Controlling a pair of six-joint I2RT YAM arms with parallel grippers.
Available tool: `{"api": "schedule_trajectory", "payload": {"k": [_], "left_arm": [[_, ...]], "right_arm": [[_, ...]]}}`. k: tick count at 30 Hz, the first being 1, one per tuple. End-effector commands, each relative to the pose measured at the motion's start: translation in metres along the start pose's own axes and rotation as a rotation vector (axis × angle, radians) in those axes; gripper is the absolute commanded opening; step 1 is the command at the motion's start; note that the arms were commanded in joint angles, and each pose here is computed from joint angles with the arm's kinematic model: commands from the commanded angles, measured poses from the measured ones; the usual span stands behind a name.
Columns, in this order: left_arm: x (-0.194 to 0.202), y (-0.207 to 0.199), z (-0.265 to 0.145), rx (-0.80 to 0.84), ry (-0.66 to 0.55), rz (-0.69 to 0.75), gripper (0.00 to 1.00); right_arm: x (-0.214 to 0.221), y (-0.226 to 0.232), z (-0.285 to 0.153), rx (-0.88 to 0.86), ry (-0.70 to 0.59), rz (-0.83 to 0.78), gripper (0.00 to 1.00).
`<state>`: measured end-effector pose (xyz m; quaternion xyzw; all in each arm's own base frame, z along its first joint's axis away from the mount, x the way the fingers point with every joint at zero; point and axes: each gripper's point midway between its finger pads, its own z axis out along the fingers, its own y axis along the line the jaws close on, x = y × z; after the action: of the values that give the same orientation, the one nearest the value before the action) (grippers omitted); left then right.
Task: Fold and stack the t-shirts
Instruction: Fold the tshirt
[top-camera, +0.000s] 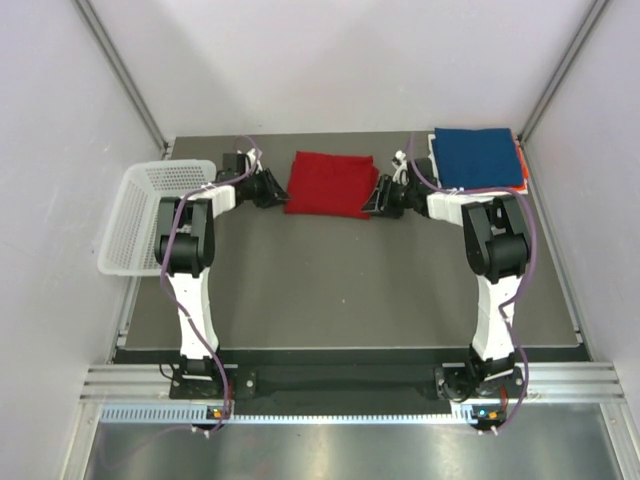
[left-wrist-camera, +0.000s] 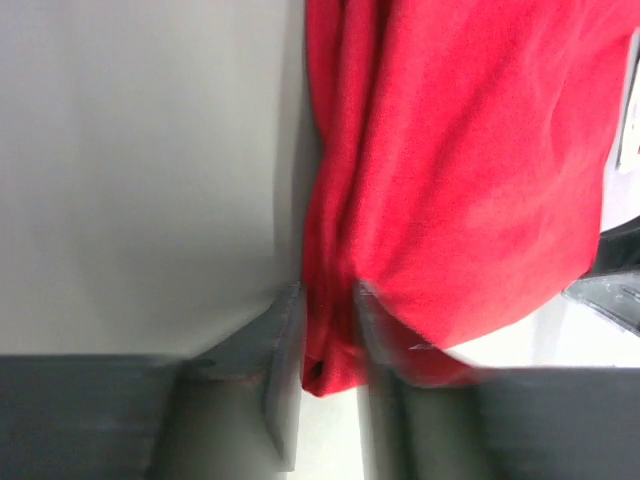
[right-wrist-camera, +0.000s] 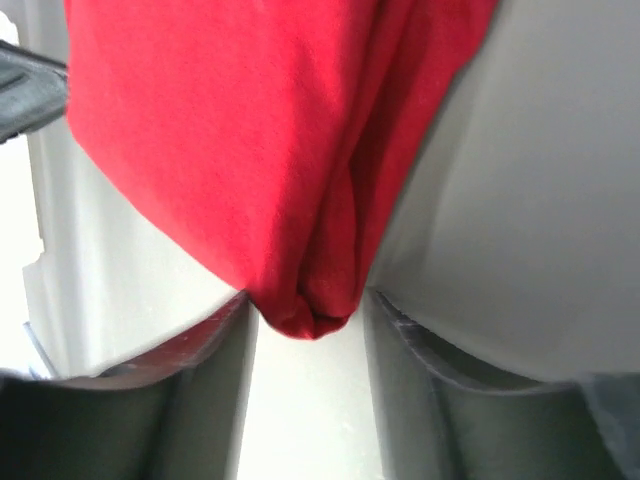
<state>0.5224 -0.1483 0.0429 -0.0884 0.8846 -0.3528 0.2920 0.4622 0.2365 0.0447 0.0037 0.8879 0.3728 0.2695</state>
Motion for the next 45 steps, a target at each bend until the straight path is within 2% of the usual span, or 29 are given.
{"api": "schedule_trajectory", "payload": {"k": [1, 2, 3, 4, 7, 13, 16, 17, 18, 20, 21, 23, 24, 25, 26, 28, 29, 35, 36, 45], "left_arm": [[-0.003, -0.017, -0.014, 0.052, -0.019, 0.038, 0.27], [-0.002, -0.019, -0.015, 0.061, -0.016, 0.032, 0.20], [0.005, -0.017, -0.015, 0.062, -0.002, 0.006, 0.14], [0.003, -0.024, -0.017, 0.095, -0.015, 0.013, 0.03], [0.016, -0.034, -0.023, 0.132, 0.001, -0.036, 0.00], [0.047, -0.055, -0.041, 0.106, 0.051, -0.094, 0.00], [0.080, -0.054, -0.052, 0.000, 0.105, -0.138, 0.00], [0.090, -0.048, -0.055, -0.041, 0.117, -0.162, 0.02], [0.097, -0.043, -0.059, -0.080, 0.128, -0.182, 0.16], [0.091, -0.046, -0.066, -0.094, 0.119, -0.181, 0.31], [0.086, -0.043, -0.068, -0.110, 0.105, -0.162, 0.41], [0.063, -0.052, -0.069, -0.093, 0.065, -0.115, 0.46], [0.054, -0.050, -0.067, -0.084, 0.057, -0.072, 0.47], [0.047, -0.059, -0.065, -0.031, 0.065, -0.038, 0.48], [0.022, -0.078, -0.066, 0.028, 0.033, 0.022, 0.48], [0.008, -0.074, -0.053, 0.056, 0.040, 0.104, 0.48], [-0.014, -0.085, -0.053, 0.075, 0.008, 0.179, 0.48], [-0.041, -0.068, -0.014, 0.071, 0.040, 0.306, 0.51], [-0.032, -0.054, -0.004, 0.056, 0.081, 0.285, 0.52], [-0.041, -0.043, 0.033, 0.148, 0.056, 0.293, 0.54]], "right_arm": [[-0.008, 0.018, -0.010, -0.039, -0.043, -0.081, 0.44], [-0.008, 0.018, -0.011, -0.038, -0.044, -0.084, 0.38], [-0.004, 0.017, -0.012, -0.036, -0.037, -0.083, 0.25], [-0.003, 0.018, -0.013, -0.039, -0.041, -0.091, 0.18], [0.003, 0.018, -0.020, -0.037, -0.041, -0.102, 0.00], [0.037, 0.015, -0.041, -0.027, 0.003, -0.090, 0.00], [0.064, 0.007, -0.055, -0.007, 0.036, -0.060, 0.00], [0.077, 0.003, -0.061, 0.003, 0.055, -0.052, 0.02], [0.083, 0.002, -0.064, 0.007, 0.063, -0.051, 0.16], [0.091, -0.004, -0.072, 0.041, 0.066, -0.064, 0.27], [0.091, -0.008, -0.076, 0.056, 0.067, -0.065, 0.35], [0.081, -0.007, -0.082, 0.062, 0.046, -0.094, 0.47], [0.073, -0.007, -0.085, 0.056, 0.028, -0.102, 0.52], [0.066, -0.005, -0.087, 0.040, 0.018, -0.114, 0.53], [0.050, 0.002, -0.090, 0.021, -0.011, -0.134, 0.54], [0.033, 0.007, -0.092, -0.019, -0.033, -0.183, 0.58], [0.016, 0.011, -0.091, -0.025, -0.043, -0.205, 0.59], [-0.047, 0.022, -0.070, -0.064, -0.106, -0.329, 0.66], [-0.053, 0.020, -0.066, -0.063, -0.110, -0.332, 0.68], [-0.095, 0.005, -0.021, -0.122, -0.109, -0.394, 0.80]]}}
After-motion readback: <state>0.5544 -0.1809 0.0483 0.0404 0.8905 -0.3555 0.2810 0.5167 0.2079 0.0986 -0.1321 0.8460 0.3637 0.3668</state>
